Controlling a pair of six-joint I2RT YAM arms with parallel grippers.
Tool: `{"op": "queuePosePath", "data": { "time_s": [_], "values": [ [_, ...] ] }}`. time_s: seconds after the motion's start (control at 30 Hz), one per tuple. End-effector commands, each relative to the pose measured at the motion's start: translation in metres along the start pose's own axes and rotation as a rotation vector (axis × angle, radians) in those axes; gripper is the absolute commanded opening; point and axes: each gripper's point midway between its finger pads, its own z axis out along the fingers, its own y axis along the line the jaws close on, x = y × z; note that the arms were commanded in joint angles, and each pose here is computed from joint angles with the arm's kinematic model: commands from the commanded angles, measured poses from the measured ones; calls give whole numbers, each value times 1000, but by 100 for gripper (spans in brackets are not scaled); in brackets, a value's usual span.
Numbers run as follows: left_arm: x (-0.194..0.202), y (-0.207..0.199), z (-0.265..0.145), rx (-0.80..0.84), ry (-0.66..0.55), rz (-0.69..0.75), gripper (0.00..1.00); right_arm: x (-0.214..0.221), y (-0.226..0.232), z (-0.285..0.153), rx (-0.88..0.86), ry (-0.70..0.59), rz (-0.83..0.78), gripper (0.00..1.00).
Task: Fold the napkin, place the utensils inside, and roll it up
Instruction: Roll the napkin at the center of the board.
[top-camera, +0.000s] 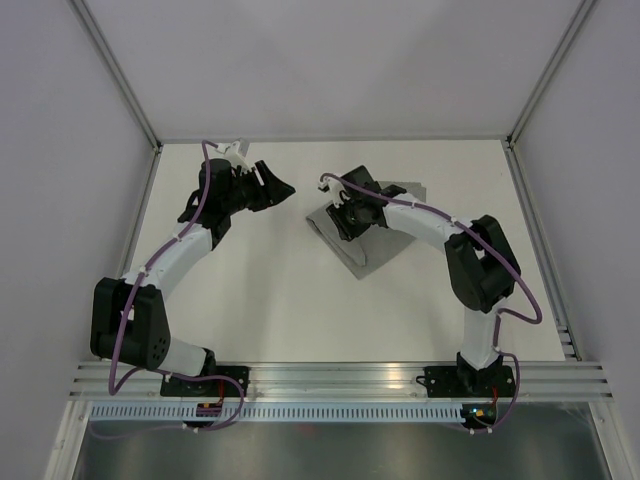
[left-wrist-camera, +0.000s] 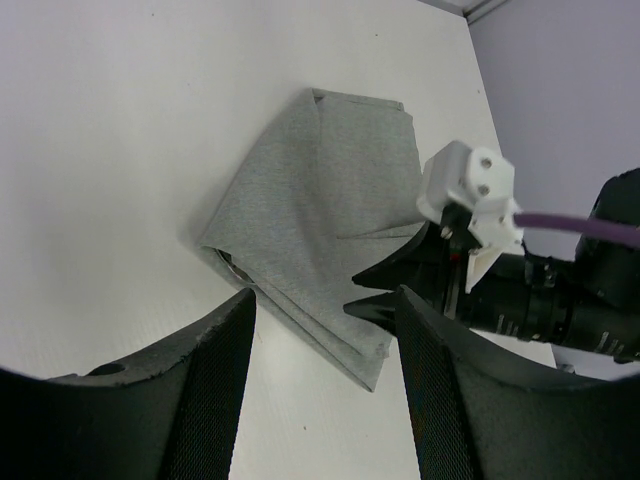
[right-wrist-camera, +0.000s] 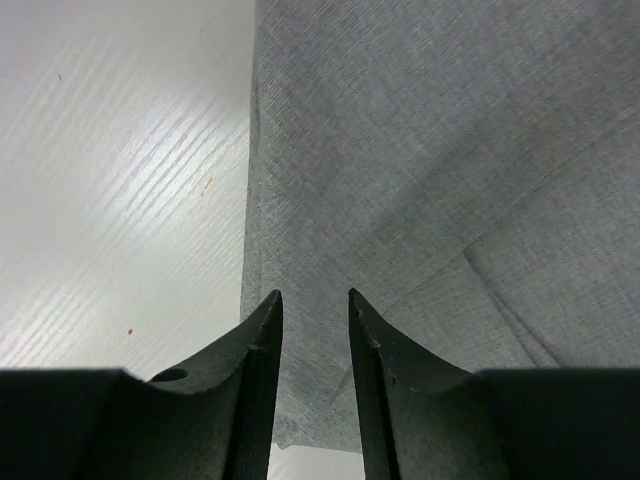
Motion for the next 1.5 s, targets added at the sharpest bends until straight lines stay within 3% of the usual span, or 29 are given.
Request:
{"op": "queuePosePath", "data": {
  "time_s": [0.0, 0.3, 0.83, 1.47],
  "values": [
    [-14, -8, -5, 27, -52, -16, 63, -10, -1, -13, 96, -43, -94, 39],
    [-16, -8, -4, 35, -52, -14, 63, -4, 19, -1, 175, -24, -157, 52],
    [-15, -5, -4, 49, -51, -23, 63, 13, 42, 26, 235, 27, -224, 52],
    [-12, -2, -4, 52, -46, -32, 63, 35, 37, 43, 275, 80, -234, 50]
  ]
}}
